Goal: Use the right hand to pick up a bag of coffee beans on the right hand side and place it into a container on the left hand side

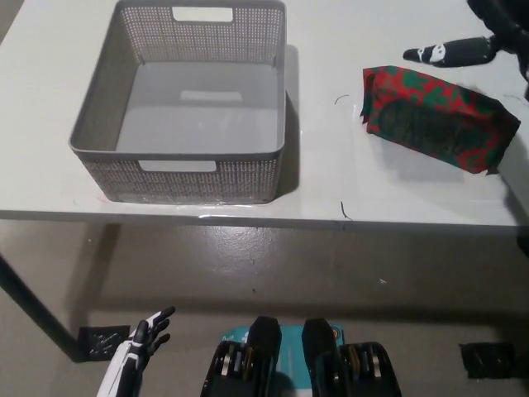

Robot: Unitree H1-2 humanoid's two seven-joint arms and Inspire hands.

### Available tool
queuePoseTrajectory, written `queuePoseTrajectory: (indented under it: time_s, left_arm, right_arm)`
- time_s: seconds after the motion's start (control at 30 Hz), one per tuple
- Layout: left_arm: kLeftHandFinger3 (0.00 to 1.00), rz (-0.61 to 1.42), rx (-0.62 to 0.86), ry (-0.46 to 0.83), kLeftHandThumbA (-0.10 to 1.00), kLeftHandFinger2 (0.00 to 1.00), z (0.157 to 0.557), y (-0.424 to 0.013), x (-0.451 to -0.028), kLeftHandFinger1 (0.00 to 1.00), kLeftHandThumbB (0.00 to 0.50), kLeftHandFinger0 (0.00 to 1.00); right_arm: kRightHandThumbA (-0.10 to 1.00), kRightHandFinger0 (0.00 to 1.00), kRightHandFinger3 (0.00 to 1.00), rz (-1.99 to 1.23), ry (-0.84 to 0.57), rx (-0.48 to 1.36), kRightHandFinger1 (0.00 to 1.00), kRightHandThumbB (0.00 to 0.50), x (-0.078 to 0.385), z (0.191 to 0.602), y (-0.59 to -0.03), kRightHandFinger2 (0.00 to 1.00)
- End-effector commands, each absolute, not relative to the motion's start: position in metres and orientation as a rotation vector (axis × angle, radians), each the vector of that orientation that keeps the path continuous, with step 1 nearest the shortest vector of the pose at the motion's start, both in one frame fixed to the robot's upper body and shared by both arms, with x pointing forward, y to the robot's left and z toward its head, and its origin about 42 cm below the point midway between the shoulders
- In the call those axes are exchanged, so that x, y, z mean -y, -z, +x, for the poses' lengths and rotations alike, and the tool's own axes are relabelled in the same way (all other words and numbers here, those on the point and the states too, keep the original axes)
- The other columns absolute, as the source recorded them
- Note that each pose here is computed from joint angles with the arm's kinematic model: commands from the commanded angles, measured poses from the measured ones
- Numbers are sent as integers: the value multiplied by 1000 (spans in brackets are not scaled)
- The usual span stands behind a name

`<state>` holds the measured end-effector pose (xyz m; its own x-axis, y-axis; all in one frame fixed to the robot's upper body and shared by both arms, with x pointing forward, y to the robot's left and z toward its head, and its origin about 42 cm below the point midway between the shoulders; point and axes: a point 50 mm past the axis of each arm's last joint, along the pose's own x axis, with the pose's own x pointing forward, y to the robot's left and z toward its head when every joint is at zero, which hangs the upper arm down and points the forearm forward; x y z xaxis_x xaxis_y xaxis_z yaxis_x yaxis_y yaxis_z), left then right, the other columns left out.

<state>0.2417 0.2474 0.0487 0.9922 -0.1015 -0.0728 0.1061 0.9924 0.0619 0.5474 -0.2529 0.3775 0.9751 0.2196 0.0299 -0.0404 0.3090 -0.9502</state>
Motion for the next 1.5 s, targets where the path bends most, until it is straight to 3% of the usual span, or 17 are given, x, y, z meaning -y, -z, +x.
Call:
queuePoseTrajectory:
  time_s: [0.0,0.37,0.93,1.47]
  left_arm:
    - [1000,63,6,136,1000,1000,237,-55,-246,1000,163,1000]
    - [1000,66,6,137,1000,1000,235,-56,-246,1000,169,1000]
    - [1000,73,15,156,1000,1000,237,-56,-246,1000,196,1000]
    - [1000,117,-14,171,1000,1000,242,-56,-247,1000,199,1000]
  right_arm:
    - [1000,1000,1000,-1470,-67,120,1000,500,244,585,-446,1000]
    - [1000,1000,1000,-1661,-61,-34,1000,500,231,606,-413,1000]
    - [1000,1000,1000,-1579,-93,-127,1000,500,251,605,-371,1000]
    - [1000,1000,1000,-1275,-155,-83,1000,500,250,607,-427,1000]
